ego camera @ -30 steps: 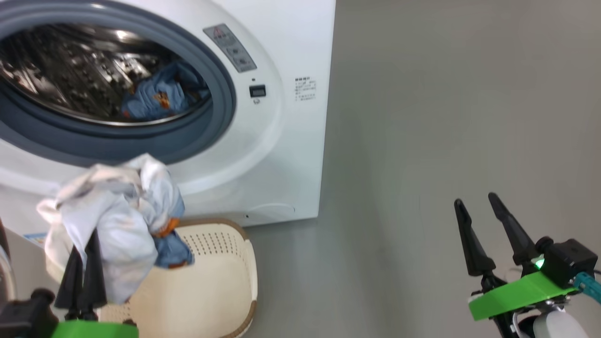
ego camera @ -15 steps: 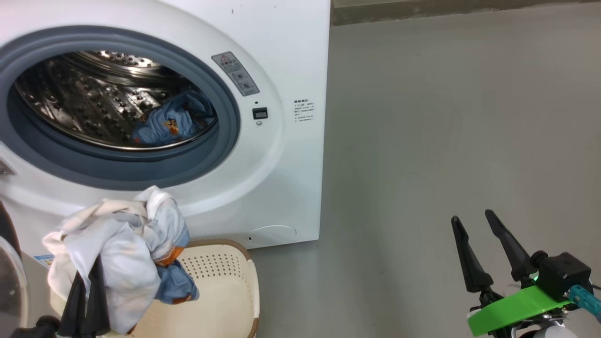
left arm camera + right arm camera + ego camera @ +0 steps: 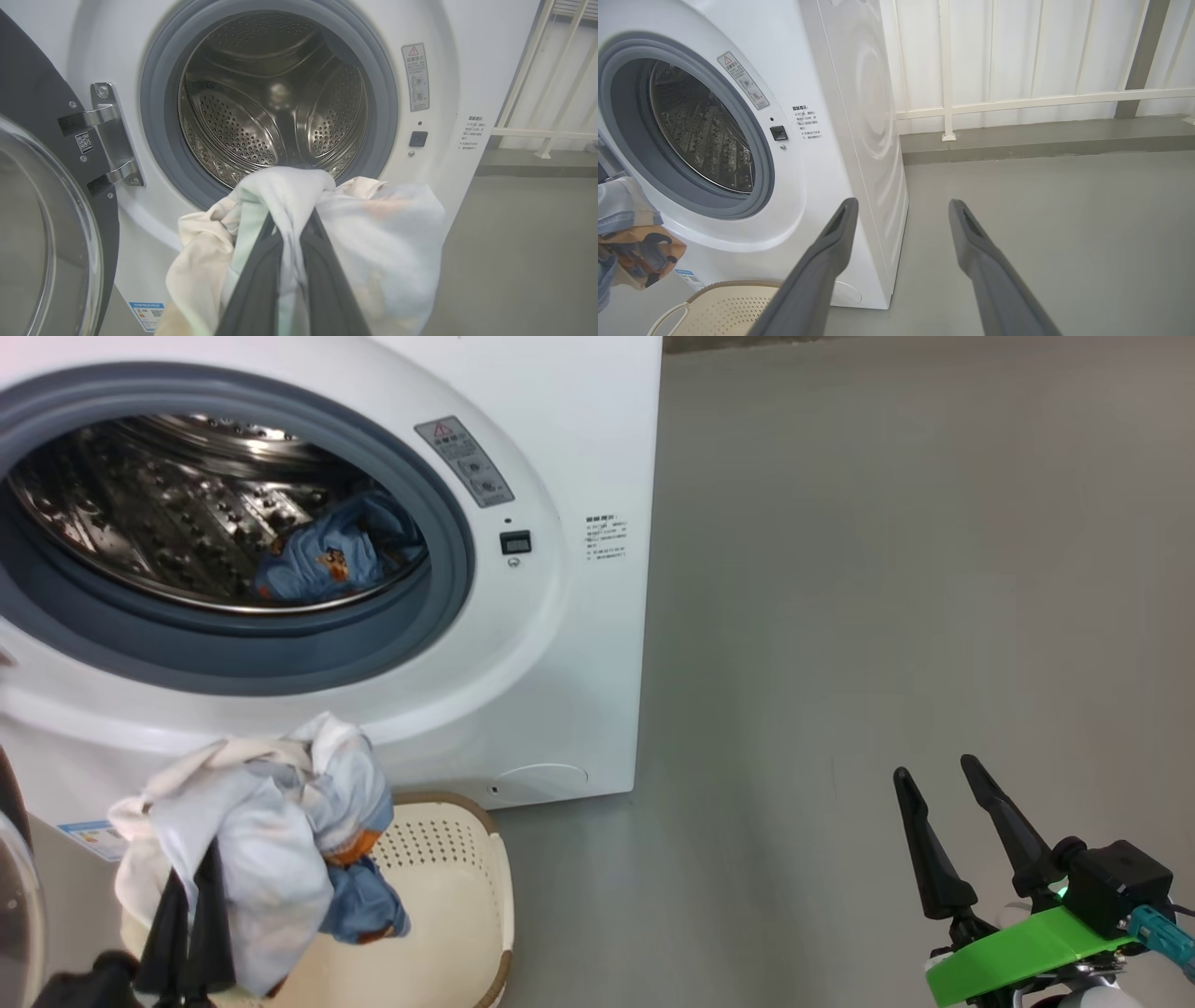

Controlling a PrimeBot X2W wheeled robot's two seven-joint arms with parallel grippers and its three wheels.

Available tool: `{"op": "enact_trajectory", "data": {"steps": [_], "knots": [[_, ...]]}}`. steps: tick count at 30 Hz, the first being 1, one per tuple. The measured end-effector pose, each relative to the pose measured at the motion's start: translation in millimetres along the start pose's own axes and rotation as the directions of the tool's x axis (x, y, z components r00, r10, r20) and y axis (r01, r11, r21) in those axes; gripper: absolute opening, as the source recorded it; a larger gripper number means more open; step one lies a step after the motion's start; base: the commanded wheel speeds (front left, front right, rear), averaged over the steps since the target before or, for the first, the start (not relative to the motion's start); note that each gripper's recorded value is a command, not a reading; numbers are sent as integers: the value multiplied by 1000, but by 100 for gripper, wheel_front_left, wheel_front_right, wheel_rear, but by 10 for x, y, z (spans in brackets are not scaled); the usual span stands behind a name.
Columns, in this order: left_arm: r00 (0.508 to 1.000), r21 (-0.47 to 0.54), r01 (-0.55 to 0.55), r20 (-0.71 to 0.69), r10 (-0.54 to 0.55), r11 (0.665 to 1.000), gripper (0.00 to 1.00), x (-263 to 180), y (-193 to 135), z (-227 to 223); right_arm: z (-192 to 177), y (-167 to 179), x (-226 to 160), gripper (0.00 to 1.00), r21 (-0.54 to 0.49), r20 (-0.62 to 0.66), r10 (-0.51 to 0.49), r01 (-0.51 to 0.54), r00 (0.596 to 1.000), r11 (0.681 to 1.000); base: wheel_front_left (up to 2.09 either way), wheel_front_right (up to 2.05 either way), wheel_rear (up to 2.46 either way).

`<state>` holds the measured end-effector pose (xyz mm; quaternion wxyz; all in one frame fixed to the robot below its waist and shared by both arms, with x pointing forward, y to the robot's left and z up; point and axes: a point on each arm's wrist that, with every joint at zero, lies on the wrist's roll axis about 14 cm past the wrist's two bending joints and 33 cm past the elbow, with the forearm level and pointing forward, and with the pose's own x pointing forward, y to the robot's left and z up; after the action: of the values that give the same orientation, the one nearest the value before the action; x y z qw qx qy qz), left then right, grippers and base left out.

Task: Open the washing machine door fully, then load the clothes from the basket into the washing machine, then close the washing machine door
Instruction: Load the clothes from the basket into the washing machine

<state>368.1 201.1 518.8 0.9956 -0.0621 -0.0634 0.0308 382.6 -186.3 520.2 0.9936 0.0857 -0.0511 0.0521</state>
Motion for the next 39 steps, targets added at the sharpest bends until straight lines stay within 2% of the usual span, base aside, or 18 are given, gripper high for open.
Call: {"op": "enact_trajectory", "data": {"steps": [10,16,24,31,39], "knots": [[999,-14,38,3,-38,999,0,506,-117,-97,-187,-67,55,100,6,-46,-20,21,999,1000,0,0,0],[993,41,114,22,-115,993,0,1008,-224,-90,-261,-134,140,100,-2,-62,-30,30,998,1000,0,0,0],[987,85,157,24,-159,984,0,1688,-314,-145,-418,-243,216,100,-6,-97,-53,53,994,999,0,0,0],[985,70,166,-49,-163,984,0,2138,-386,-436,-631,-384,237,100,-14,-151,-90,89,984,996,0,0,0],[975,72,155,-171,-141,985,0,2533,-296,-836,-877,-506,277,100,-24,-208,-118,116,971,993,0,0,0]]}}
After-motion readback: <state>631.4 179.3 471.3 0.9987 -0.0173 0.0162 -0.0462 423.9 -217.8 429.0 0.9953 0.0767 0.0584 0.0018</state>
